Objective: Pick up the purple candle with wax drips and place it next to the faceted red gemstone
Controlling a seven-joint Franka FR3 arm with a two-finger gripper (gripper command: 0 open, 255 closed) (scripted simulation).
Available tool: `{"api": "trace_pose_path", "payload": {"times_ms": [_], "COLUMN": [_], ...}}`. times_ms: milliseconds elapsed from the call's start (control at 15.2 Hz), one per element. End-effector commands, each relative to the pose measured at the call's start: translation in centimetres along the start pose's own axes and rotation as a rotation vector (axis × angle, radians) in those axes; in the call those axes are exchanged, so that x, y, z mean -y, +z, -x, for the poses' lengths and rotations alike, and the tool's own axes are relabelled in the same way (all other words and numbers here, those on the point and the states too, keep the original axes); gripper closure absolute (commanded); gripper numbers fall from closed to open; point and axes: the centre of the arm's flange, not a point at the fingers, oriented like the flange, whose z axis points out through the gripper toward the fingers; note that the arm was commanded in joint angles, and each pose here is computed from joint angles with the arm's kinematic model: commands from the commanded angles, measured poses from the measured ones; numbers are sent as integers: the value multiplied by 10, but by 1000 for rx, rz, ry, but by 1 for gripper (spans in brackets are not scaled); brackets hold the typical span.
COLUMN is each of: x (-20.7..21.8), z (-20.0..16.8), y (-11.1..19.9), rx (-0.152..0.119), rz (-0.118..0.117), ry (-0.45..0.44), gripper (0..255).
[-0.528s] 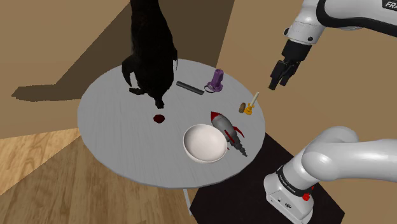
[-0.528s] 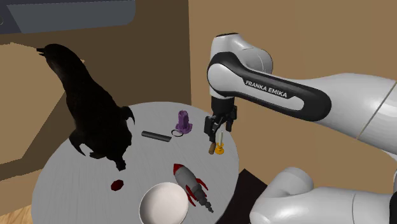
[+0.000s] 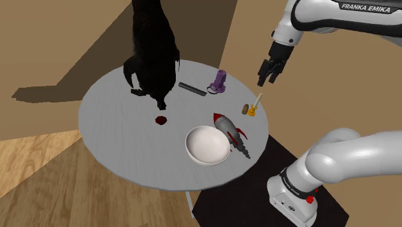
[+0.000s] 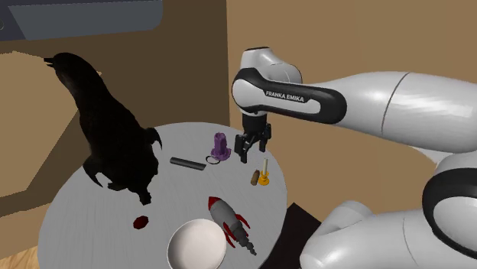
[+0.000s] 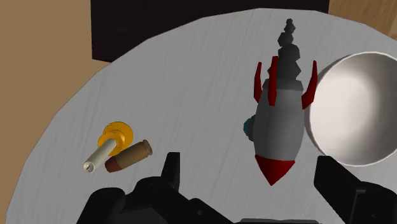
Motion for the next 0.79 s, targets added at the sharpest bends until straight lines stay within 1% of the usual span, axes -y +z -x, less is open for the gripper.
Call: {"api": "trace_pose_path", "payload": {"times_ms": [0,726], "x": [-9,-59], "z": [-23,-152], "y": [5,40], "rx": [-4,-19], "rz": [1,3], "ry": [2,14], "gripper": [0,0]}}
